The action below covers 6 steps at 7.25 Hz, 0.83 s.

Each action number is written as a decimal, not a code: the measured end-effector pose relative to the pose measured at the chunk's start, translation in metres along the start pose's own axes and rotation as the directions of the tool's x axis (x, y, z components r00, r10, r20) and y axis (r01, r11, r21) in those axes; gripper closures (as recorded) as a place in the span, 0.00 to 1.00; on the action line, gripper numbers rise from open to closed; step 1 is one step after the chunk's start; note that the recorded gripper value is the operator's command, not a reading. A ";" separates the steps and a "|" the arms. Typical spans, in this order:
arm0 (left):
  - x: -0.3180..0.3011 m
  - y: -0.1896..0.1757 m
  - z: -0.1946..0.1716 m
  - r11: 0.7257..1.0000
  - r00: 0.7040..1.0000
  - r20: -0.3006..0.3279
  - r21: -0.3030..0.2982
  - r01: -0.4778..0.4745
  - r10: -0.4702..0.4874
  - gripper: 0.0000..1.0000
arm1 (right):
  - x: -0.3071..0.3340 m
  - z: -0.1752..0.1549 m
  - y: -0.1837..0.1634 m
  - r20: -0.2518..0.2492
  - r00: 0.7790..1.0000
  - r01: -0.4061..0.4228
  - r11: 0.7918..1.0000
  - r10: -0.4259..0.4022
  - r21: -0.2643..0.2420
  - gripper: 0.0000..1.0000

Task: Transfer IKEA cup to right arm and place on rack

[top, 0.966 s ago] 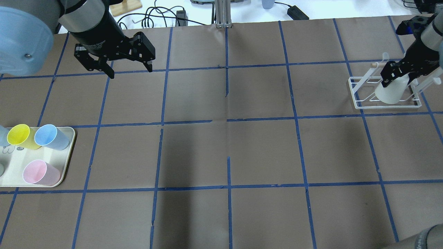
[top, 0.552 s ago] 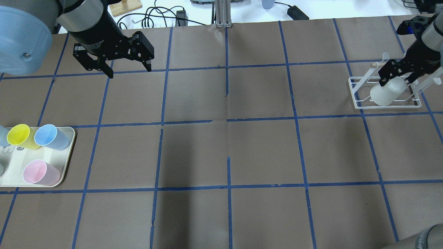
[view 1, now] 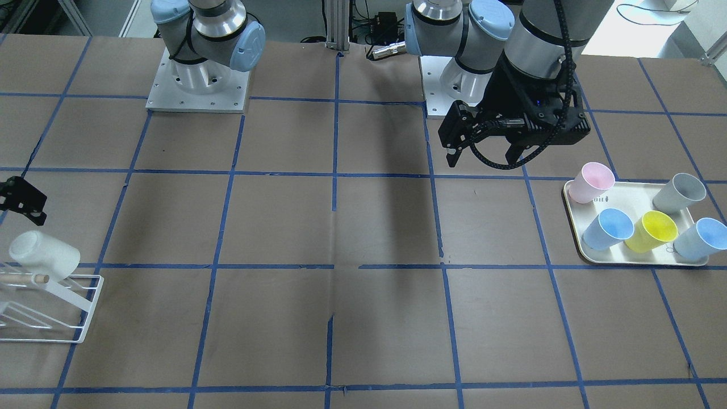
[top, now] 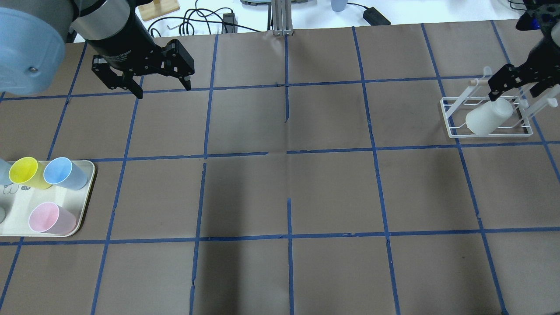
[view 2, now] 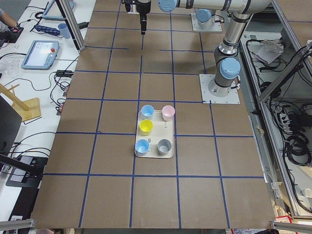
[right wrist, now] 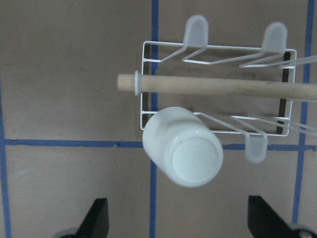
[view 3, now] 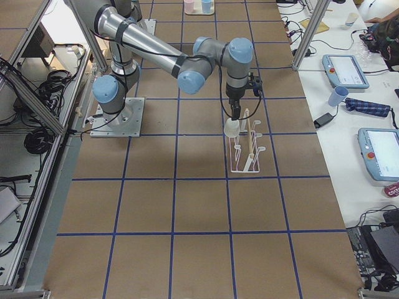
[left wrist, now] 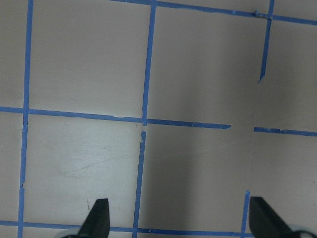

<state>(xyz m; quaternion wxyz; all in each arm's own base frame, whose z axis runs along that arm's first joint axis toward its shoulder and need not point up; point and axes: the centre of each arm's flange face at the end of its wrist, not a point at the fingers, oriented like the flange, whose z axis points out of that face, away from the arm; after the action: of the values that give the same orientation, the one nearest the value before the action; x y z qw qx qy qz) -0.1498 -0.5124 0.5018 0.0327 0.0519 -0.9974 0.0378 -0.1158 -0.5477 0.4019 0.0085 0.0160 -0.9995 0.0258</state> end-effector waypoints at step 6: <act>-0.001 0.000 0.000 1.000 1.000 0.001 0.000 0.002 -0.002 0.00 | -0.221 -0.094 0.075 0.102 0.993 -0.064 0.998 0.065 -0.016 0.00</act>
<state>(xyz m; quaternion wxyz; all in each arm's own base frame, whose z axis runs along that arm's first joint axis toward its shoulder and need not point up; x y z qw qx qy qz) -0.1490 -0.5126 0.5019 0.0324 0.0526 -0.9974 0.0379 0.1039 -0.4610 0.4883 -0.0434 -0.0151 -0.9988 0.0189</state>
